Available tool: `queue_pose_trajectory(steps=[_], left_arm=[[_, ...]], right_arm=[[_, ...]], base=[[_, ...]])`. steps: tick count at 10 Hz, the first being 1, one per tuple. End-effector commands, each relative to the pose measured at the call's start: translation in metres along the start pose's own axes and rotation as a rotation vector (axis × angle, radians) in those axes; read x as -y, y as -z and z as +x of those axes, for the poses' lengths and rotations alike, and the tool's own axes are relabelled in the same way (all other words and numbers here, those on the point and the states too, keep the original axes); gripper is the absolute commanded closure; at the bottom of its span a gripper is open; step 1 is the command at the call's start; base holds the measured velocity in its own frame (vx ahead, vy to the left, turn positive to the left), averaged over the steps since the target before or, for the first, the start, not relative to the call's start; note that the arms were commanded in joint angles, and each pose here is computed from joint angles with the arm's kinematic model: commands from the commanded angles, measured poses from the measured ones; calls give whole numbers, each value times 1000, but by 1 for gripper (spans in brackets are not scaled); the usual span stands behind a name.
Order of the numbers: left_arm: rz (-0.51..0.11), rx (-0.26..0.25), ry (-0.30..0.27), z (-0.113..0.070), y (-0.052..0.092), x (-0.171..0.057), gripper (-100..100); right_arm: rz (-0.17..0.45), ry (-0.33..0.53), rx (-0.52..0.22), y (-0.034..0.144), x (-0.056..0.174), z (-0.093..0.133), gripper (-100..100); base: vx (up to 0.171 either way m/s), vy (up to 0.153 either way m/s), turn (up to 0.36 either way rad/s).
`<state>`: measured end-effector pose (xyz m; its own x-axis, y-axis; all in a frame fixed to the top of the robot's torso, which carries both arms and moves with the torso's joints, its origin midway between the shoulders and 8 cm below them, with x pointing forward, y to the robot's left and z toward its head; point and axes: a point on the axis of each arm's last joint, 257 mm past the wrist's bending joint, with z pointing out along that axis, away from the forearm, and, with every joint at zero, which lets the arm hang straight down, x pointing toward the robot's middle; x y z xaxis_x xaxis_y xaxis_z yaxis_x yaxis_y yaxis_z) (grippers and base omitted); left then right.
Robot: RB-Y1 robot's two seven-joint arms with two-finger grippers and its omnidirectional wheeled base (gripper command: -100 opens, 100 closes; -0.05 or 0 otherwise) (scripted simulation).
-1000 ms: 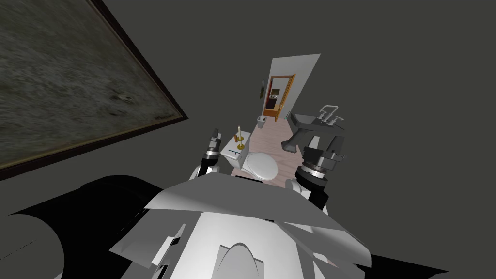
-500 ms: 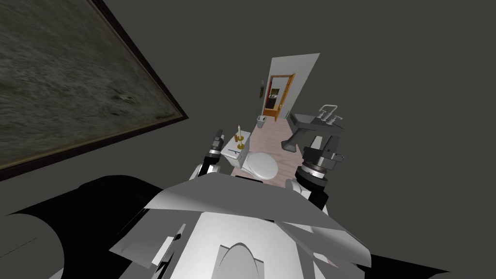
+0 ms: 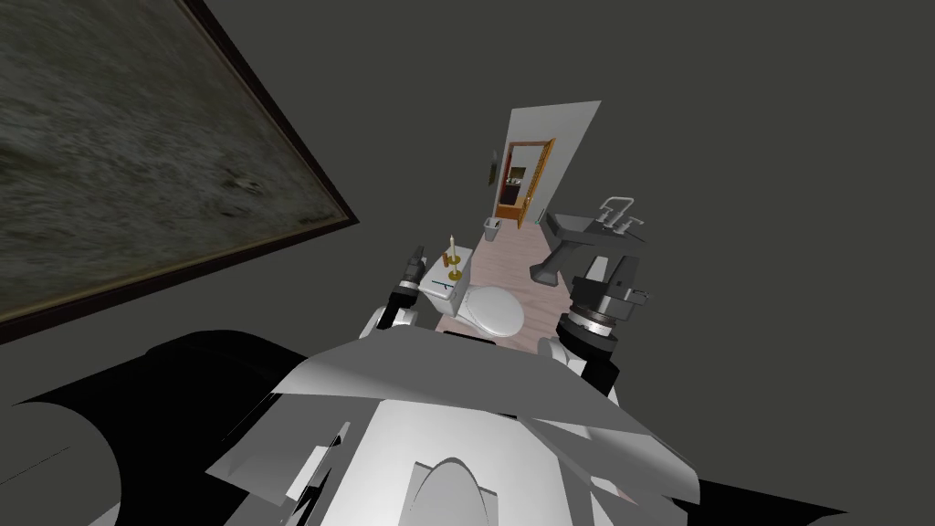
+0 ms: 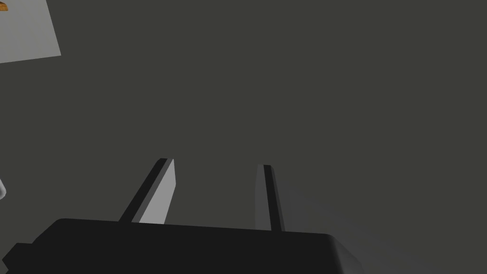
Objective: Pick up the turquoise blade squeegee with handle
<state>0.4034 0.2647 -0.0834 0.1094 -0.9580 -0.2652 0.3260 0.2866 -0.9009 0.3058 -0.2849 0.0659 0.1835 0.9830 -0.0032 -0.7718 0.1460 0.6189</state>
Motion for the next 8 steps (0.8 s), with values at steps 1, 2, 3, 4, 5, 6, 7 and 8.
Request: queue_pose_trajectory(steps=[1, 2, 3, 4, 5, 6, 7, 8], left_arm=[[-33, -7, 11, 4, -2, -7, -100], [-62, -17, 28, 8, -4, -15, -100], [-69, -17, 28, 8, -3, -17, -100], [-103, -28, 44, 13, -5, -25, -100], [-124, -37, 60, 18, -7, -31, -100], [-144, -38, 60, 18, -6, -36, -100], [-171, -48, 76, 23, -7, -43, -100], [-183, -48, 75, 23, -7, -46, -100]], right_arm=[[0, 0, 0, 0, 0, 0, 0], [0, 0, 0, 0, 0, 0, 0], [0, 0, 0, 0, 0, 0, 0], [0, 0, 0, 0, 0, 0, 0], [0, 0, 0, 0, 0, 0, 0], [0, 0, 0, 0, 0, 0, 0], [0, 0, 0, 0, 0, 0, 0], [0, 0, 0, 0, 0, 0, 0]], base=[[-25, 20, -18], [-27, 20, -25], [-19, 17, -12], [-17, 18, -22], [-22, 30, -42], [-18, 27, -18], [-26, 21, -26], [-23, 18, -17]])
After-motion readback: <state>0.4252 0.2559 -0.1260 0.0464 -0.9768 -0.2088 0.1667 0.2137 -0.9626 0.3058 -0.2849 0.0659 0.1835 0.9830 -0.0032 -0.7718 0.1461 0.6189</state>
